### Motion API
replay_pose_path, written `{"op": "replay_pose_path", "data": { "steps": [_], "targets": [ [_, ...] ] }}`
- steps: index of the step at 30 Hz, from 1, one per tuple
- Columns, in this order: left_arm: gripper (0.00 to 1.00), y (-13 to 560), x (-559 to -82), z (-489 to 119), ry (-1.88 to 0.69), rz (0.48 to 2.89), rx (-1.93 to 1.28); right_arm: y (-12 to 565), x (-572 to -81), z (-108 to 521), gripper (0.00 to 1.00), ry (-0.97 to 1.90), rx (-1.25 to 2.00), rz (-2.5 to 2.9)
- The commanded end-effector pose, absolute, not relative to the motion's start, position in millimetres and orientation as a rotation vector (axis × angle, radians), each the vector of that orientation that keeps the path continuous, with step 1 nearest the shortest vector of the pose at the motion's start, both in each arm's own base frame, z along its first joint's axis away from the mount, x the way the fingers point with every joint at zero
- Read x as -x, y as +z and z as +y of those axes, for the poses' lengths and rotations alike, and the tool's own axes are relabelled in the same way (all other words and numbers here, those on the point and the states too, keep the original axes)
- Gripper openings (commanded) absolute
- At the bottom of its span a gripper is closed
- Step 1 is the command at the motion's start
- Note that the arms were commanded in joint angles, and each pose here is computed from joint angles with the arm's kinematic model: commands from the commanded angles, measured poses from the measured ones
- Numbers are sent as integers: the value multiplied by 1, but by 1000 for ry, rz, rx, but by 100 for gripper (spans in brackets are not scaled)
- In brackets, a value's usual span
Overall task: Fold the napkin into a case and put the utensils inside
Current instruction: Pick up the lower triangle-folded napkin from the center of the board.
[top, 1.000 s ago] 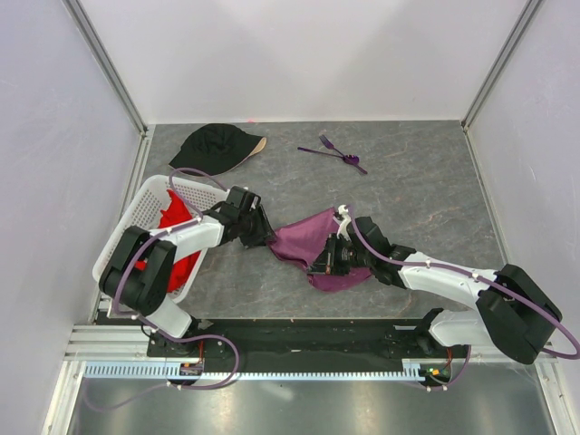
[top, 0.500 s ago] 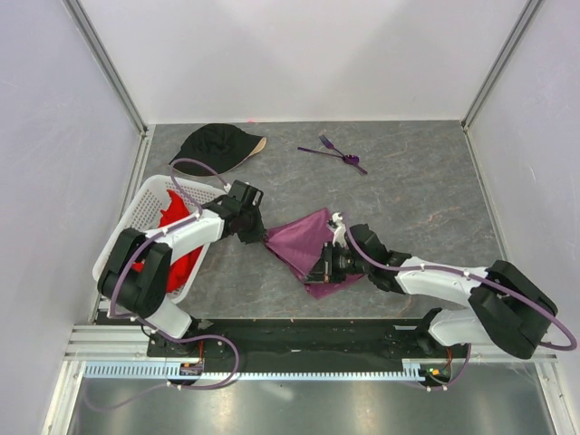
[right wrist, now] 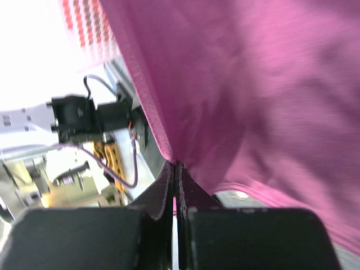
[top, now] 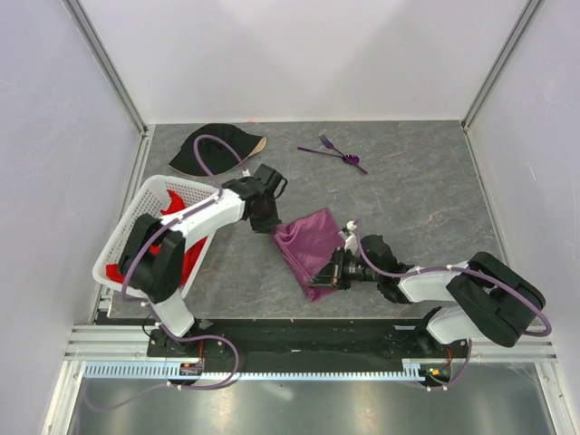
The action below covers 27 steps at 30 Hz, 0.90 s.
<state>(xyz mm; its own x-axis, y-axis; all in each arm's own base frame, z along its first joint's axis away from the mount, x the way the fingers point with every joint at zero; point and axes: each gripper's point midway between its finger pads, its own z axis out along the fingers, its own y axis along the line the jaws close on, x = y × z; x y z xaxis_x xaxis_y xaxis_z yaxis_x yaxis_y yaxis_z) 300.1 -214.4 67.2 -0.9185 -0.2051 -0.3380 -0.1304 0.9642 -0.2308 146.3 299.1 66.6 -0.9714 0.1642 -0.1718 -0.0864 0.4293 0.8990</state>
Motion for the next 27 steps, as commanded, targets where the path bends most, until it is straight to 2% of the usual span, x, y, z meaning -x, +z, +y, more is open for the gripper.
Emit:
{"op": "replay_pose_path", "data": {
  "steps": [1, 9, 18, 25, 27],
  "targets": [
    [2, 66, -329, -202, -66, 2674, 344, 56, -130, 276, 0, 1582, -77, 2545],
    [2, 73, -332, -233, -79, 2628, 334, 23, -132, 235, 0, 1241, 62, 2698],
    [2, 80, -330, -238, -178, 2652, 140, 46, -128, 263, 0, 1356, 225, 2623],
    [2, 73, -332, -204, -166, 2671, 192, 72, -108, 308, 0, 1486, 333, 2565],
    [2, 72, -333, -207, -253, 2671, 162, 73, -108, 313, 0, 1501, 317, 2557]
  ]
}}
